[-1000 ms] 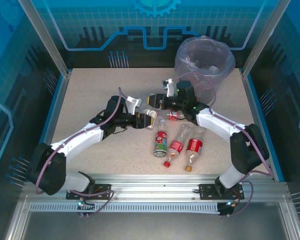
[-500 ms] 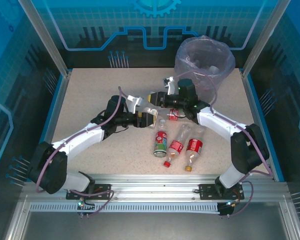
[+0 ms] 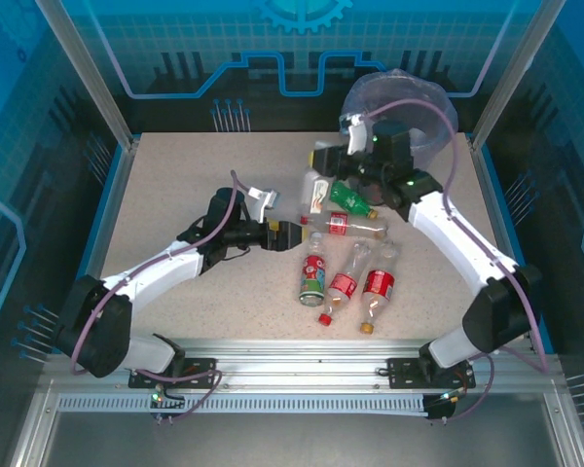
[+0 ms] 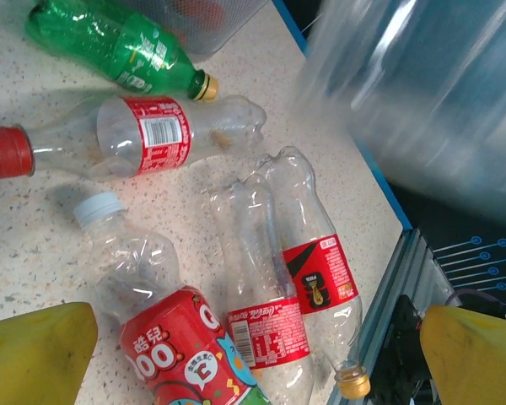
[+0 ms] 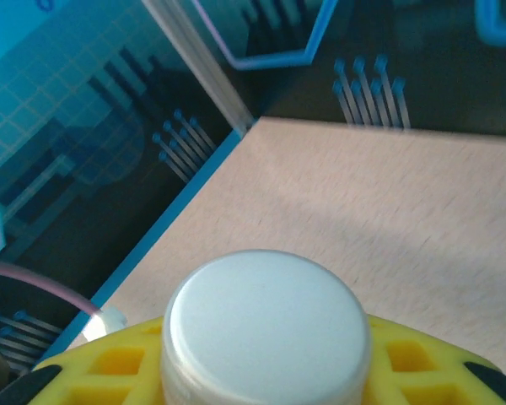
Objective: Put the plastic bottles in the bin
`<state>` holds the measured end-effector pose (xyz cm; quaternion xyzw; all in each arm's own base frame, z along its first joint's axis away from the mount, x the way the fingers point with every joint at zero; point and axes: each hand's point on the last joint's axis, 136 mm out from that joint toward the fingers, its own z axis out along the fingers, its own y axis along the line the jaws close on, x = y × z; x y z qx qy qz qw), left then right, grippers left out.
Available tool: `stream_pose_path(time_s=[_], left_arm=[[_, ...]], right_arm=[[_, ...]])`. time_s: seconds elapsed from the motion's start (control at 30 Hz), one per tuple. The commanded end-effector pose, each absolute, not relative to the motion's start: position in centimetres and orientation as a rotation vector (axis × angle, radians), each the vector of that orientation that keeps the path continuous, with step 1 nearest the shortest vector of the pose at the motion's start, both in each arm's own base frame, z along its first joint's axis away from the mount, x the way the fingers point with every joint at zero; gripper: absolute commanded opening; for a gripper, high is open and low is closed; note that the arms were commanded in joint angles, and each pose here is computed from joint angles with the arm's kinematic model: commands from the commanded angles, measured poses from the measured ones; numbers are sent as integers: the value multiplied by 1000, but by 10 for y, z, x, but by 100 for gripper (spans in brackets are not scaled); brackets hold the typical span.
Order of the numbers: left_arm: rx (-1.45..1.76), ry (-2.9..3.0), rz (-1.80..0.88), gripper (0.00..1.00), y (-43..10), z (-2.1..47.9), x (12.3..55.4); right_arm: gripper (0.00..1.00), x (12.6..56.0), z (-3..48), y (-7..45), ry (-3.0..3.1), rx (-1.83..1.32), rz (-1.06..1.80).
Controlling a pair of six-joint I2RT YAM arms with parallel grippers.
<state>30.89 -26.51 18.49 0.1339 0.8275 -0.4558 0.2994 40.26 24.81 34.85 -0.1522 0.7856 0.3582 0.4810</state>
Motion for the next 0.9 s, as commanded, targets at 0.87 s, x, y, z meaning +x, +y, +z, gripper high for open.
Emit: stream_pose_path(time_s=[0.87], left_arm=[[363, 2648, -765, 93, -283, 107, 270]], right_arm=[[11, 583, 421, 48, 1676, -264, -524]])
